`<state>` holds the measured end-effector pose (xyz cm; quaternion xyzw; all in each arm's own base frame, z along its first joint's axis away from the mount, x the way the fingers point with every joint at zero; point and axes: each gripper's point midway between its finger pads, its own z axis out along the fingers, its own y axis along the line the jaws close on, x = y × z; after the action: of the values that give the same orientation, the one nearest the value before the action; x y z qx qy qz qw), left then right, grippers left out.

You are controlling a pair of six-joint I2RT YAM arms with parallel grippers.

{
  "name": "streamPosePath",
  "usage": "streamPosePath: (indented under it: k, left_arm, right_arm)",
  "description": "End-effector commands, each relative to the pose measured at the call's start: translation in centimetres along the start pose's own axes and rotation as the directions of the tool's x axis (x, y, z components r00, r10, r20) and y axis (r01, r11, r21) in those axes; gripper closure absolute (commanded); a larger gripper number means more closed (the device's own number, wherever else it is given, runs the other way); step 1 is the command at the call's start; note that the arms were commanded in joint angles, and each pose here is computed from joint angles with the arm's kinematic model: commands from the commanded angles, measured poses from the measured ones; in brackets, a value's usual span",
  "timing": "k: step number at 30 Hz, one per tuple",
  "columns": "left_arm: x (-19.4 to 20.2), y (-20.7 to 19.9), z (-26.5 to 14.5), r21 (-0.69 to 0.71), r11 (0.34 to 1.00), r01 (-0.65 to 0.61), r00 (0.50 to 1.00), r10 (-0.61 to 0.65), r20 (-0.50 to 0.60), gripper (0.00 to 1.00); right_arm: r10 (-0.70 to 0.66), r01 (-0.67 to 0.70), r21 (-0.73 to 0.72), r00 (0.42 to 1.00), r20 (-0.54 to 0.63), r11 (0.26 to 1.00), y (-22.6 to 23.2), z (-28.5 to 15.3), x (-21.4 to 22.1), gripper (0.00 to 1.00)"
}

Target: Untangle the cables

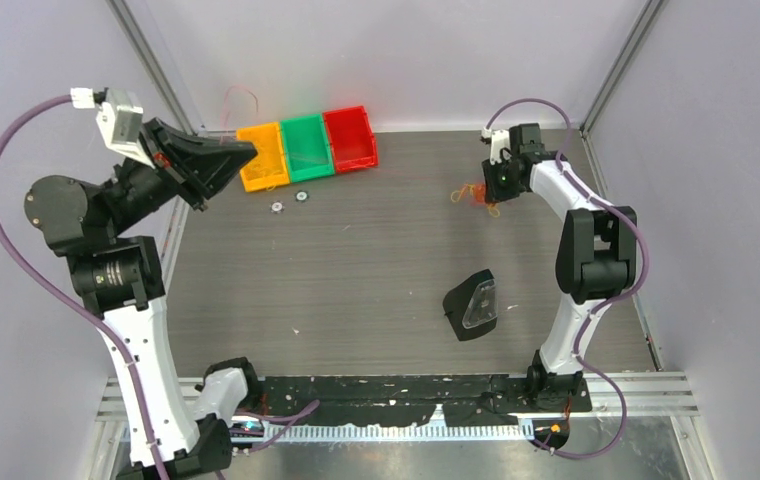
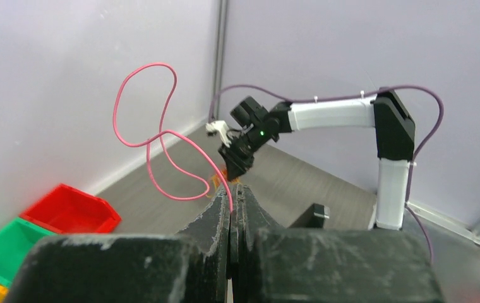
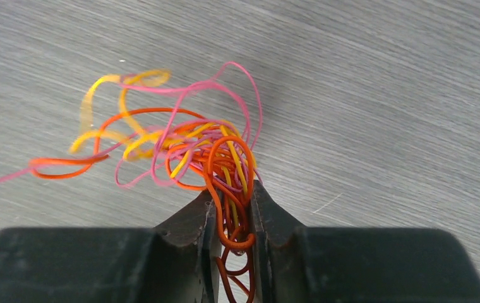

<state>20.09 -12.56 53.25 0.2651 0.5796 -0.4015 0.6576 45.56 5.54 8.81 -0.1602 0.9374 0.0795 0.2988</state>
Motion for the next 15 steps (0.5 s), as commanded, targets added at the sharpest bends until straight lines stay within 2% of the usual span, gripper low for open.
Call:
streamPosePath:
  k: [1,8,15]
  left_arm:
    - [-4.1,-1.2,0.0,-0.014,0.996,-0.087,0.994,0.088,0.069,1.0]
    - [-6.5,-1.9,-0.1,-0.02,0.991,-0.132,0.986,0.134,0.102,1.0]
    - [-9.3,-2.5,-0.1,-0.035,0.984,-0.173,0.973,0.177,0.146,1.0]
  right_arm:
    - [-0.032,0.035,0.097,0.999,-0.032,0.995,-2.8,0.6,0.0,0.75]
    - [-0.021,0.026,0.107,0.998,-0.053,0.994,-3.6,1.2,0.7,0.7]
    - [-0.027,0.034,0.114,0.998,-0.064,0.993,-4.2,1.2,1.0,0.7]
